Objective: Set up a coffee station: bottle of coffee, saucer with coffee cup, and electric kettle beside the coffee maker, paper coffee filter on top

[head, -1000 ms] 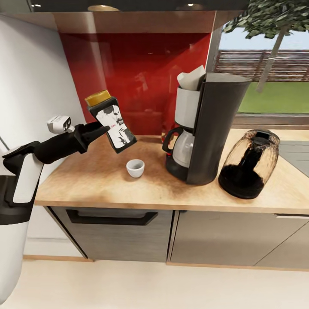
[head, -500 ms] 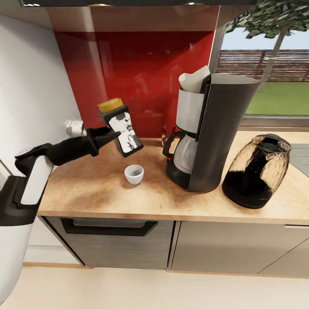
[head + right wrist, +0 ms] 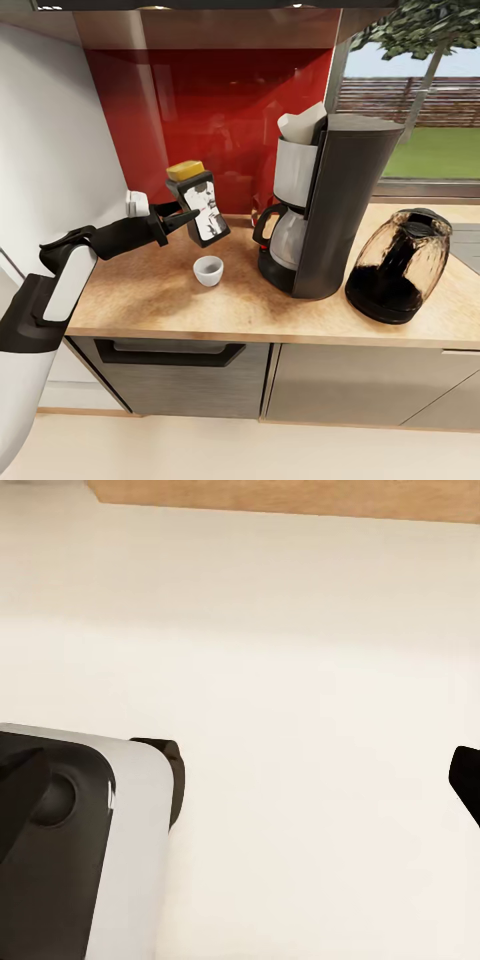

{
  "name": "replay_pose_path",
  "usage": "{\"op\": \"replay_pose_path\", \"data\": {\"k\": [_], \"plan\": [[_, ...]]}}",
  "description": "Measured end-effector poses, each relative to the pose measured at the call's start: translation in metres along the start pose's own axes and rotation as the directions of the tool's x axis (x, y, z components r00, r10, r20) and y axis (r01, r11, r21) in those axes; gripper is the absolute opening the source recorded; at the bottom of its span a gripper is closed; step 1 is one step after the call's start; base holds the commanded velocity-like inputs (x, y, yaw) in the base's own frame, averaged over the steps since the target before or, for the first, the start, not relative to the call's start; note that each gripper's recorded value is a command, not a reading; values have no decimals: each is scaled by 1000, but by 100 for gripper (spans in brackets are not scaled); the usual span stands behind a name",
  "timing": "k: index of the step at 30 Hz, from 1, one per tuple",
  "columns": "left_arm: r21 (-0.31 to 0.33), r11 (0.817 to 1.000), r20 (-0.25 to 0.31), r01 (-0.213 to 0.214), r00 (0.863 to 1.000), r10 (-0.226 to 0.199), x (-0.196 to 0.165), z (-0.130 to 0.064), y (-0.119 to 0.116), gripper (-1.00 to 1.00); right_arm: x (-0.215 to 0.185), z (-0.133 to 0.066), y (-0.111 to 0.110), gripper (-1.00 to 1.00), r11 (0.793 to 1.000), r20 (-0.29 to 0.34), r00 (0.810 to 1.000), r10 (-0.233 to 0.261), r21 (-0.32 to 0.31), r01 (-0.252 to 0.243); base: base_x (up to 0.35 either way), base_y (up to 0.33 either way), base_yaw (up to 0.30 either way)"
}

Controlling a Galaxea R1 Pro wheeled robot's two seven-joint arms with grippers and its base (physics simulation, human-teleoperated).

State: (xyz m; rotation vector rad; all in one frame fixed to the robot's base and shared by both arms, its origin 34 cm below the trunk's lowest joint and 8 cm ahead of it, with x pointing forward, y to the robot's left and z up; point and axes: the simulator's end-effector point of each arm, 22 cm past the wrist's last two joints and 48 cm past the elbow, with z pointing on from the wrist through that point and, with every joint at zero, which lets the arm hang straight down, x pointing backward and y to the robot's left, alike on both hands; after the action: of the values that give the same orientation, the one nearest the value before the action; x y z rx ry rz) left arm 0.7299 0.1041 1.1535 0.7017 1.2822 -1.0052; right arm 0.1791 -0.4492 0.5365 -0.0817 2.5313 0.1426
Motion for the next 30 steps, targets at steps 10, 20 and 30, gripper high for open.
{"op": "replay_pose_path", "data": {"k": [10, 20, 30], "plan": [[-72, 997, -42, -40, 998, 37, 11, 2, 15, -100, 0, 0, 0, 100, 1000, -1, 1000, 0, 0, 0, 0, 0, 0], [-77, 996, -78, -49, 996, 43, 24, 8, 13, -100, 0, 0, 0, 100, 1000, 0, 1000, 0, -1, 0, 0, 0, 0], [-74, 996, -76, -52, 996, 47, 23, 8, 12, -100, 0, 0, 0, 100, 1000, -1, 1000, -1, -1, 1, 86, 0, 0]]}}
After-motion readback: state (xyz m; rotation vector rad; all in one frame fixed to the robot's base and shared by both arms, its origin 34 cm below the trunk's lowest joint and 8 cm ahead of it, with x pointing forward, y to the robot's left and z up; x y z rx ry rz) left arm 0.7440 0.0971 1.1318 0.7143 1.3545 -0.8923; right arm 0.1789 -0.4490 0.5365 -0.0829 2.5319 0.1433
